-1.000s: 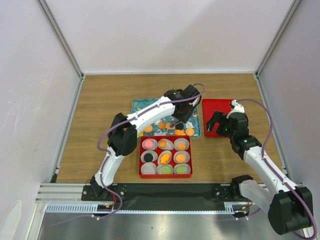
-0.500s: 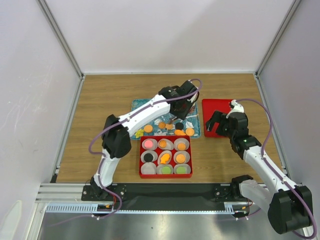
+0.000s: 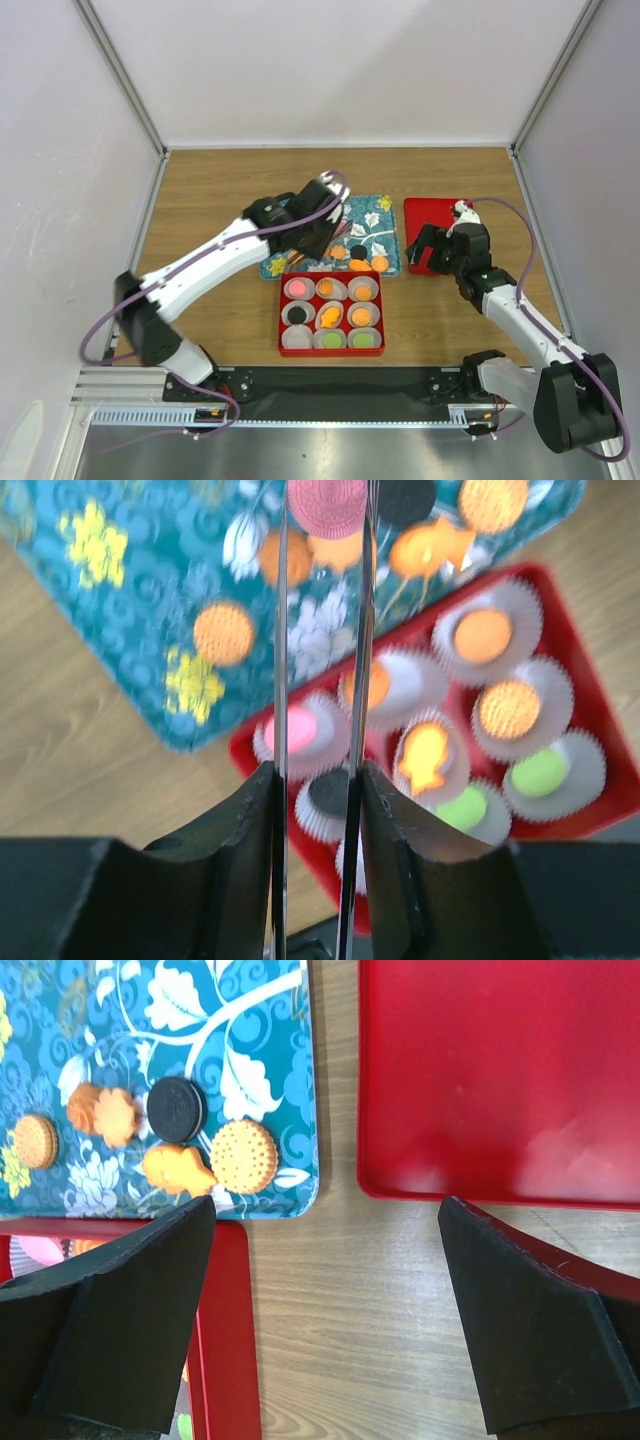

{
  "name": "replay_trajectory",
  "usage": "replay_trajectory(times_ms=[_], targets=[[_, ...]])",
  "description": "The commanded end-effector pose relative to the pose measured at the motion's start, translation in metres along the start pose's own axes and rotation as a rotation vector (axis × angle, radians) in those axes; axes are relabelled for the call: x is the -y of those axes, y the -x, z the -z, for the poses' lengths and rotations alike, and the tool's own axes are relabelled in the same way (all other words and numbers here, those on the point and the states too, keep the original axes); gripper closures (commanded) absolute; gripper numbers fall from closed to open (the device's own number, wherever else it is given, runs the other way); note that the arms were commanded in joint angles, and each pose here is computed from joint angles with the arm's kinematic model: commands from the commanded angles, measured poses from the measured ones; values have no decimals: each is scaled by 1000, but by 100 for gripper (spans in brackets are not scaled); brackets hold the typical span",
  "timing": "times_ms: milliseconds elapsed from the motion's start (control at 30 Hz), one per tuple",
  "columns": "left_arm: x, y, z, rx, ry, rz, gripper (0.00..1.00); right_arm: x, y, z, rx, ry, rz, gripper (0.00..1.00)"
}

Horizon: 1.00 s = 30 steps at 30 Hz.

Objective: Pack the cookies

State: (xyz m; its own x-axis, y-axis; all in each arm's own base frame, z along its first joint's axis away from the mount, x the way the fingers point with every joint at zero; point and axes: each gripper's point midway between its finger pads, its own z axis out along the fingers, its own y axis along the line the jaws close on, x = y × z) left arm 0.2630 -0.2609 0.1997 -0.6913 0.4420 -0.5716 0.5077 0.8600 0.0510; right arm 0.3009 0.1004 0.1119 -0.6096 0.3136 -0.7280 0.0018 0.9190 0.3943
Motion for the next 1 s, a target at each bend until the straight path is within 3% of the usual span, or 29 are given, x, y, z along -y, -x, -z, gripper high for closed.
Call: replay_trajectory(times_ms=[0, 200, 267, 633, 967], targets=[[-15, -17, 34, 78, -3, 55, 62, -20, 17, -3, 26, 63, 25, 0], [-23, -72, 61, 80, -52, 106, 61, -31, 34, -11, 35, 46, 45, 0], [-24, -90, 65, 49, -58, 129, 61, -27, 29, -13, -20, 3, 41, 0], [-10, -132, 107, -88, -173, 204, 61, -59, 59, 15, -135, 11, -5, 0], [-8, -168, 130, -157, -211, 217, 60, -67, 50, 7, -205, 36, -50, 0]])
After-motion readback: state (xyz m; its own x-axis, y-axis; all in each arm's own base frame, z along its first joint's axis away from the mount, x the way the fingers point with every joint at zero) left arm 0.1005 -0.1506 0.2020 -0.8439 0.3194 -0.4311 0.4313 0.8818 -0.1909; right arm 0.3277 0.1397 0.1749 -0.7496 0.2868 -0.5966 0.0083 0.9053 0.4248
